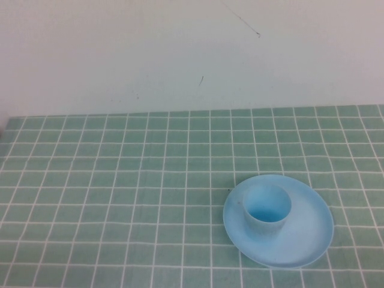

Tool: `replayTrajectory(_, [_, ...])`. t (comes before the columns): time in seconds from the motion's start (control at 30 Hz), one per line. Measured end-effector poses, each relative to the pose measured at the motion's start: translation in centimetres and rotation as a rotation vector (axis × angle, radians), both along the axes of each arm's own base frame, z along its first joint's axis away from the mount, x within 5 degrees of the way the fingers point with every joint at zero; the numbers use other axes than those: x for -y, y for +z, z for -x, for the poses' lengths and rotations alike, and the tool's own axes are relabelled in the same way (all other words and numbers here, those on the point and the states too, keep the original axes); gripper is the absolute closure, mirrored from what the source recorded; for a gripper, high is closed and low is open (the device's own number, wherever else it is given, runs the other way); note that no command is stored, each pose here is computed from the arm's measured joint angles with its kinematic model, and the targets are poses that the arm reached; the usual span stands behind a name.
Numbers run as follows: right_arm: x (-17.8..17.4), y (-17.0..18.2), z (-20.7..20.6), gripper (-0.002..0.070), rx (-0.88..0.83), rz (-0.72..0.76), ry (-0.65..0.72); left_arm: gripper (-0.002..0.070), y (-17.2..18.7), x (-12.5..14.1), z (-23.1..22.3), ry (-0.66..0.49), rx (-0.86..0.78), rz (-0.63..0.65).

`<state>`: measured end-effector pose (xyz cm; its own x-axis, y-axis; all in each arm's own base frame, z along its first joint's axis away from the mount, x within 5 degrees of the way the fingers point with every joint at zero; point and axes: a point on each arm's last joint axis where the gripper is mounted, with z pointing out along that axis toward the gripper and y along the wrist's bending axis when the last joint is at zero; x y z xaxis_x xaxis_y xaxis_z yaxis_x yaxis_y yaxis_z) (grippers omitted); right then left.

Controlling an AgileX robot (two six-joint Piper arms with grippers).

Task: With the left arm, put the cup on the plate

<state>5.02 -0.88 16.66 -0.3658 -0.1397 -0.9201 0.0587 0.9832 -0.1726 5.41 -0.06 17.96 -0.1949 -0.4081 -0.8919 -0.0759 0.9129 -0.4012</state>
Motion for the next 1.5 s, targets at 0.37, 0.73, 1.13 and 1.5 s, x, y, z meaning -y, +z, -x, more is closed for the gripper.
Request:
replayTrajectory(0.37, [0.00,0.00,0.00,0.0678,0.000,0.000,0.000,0.0675,-0.80,0.00,0.25,-0.038,-0.100,-0.143])
replayTrajectory(0.73, [0.00,0.00,0.00,0.0678,0.000,0.000,0.000,0.0675,-0.78,-0.03,0.24,-0.038,-0.098,-0.155])
replayTrajectory(1.13, [0.00,0.00,0.00,0.0678,0.000,0.000,0.000,0.0675,-0.78,-0.05,0.24,-0.038,-0.098,-0.163])
replayTrajectory(1.5, [0.00,0.00,0.00,0.0678,0.000,0.000,0.000,0.0675,-0.78,-0.06,0.24,-0.038,-0.098,-0.166])
